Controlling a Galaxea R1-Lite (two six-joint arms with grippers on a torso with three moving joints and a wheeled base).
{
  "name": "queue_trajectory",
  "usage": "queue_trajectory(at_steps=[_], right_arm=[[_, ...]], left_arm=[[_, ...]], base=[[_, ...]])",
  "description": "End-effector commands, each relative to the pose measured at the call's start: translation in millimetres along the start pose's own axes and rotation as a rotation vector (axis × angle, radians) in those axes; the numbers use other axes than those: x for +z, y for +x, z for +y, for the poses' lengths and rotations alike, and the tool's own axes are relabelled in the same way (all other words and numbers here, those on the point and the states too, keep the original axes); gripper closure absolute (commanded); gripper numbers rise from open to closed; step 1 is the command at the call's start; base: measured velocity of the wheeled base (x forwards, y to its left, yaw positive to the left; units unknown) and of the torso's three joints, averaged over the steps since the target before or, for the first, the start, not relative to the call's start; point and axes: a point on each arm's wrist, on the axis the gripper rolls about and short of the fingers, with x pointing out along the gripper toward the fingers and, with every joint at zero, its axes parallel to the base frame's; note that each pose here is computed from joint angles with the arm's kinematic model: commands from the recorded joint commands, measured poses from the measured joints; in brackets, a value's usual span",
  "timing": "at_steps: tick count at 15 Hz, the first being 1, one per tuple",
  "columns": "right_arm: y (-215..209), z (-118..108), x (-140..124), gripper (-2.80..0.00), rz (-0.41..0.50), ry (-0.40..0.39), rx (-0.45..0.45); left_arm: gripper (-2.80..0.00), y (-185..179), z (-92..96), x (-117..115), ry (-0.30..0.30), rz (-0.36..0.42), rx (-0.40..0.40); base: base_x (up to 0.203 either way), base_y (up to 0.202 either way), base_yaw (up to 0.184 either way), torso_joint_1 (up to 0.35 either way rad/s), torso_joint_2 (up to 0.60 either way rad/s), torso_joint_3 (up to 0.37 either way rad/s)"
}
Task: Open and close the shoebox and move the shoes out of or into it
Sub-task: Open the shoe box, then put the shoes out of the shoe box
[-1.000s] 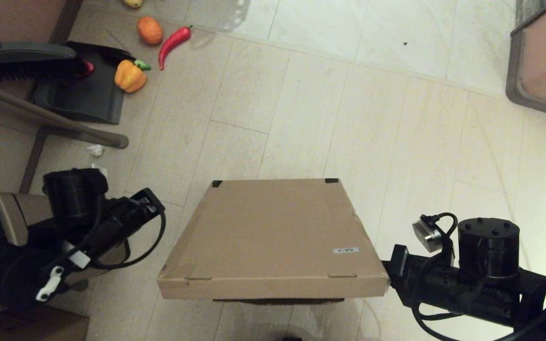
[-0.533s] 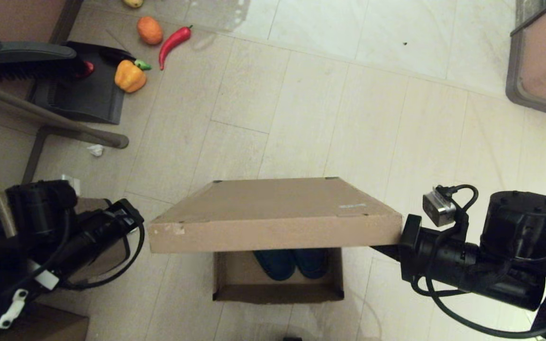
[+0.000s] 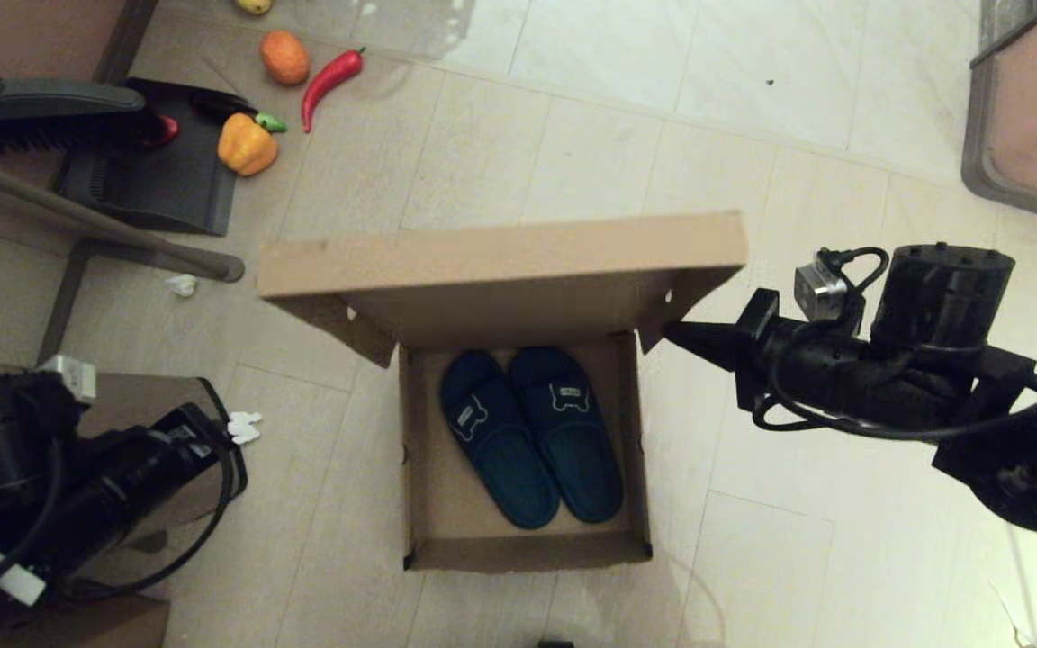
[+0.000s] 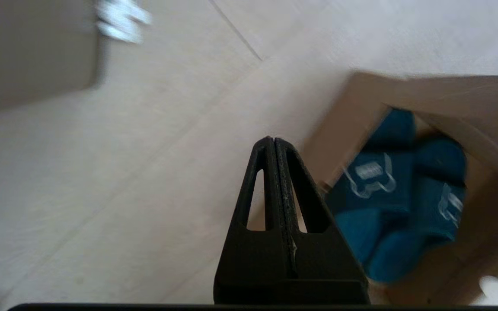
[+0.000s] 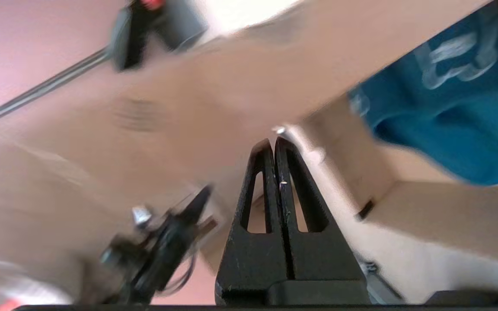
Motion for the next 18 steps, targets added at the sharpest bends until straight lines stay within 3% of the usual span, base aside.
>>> queue_trajectory(at_steps=[1,3,5,7,9,11,13,15,18], right_arm=[[0.8,2.9,13.0,0.00,-0.001,-0.019,-0.048],[-4.5,1.0,8.8,0.00,0.047,-0.206,-0.109],[-6.4,-11.2,-8.3,0.00,0.210,-0.383,-0.233],[2.0,-14.2,-39.7,0.00,0.419,-0.479,-0.309],[28.1,-36.5,-68.4,0.00,0.514,-0.517,-0.409],[59.1,-64.3,-99.4,0.00,0.527,-0.588,-0.514],[92.6,-84.5,-131.3,0.00,0.456,-0.689,-0.565],[123.5,-83.6,-155.2,0.00,0.376,-0.763,-0.568],[152.7,-91.2,-174.9,0.00,0.332,-0.804,-0.574]], left_arm=[[0.00,-8.5,5.7,8.0,-0.016,-0.043,0.013],[0.00,-8.8,7.0,6.6,-0.003,-0.038,0.018],[0.00,-9.6,7.9,5.4,0.013,-0.034,0.021],[0.00,-16.8,10.2,0.3,0.043,-0.021,0.017],[0.00,-27.6,13.4,-3.5,0.115,-0.012,-0.001],[0.00,-30.1,12.6,-1.6,0.118,-0.022,-0.013],[0.00,-32.6,12.1,0.1,0.121,-0.034,-0.017],[0.00,-34.4,13.2,-1.3,0.139,-0.031,-0.015],[0.00,-40.8,18.0,-7.7,0.146,-0.014,-0.007]], base=[[0.000,0.000,0.000,0.000,0.00,0.000],[0.000,0.000,0.000,0.000,0.00,0.000],[0.000,0.000,0.000,0.000,0.00,0.000],[0.000,0.000,0.000,0.000,0.00,0.000],[0.000,0.000,0.000,0.000,0.00,0.000],[0.000,0.000,0.000,0.000,0.00,0.000],[0.000,0.000,0.000,0.000,0.00,0.000],[0.000,0.000,0.000,0.000,0.00,0.000],[0.000,0.000,0.000,0.000,0.00,0.000]])
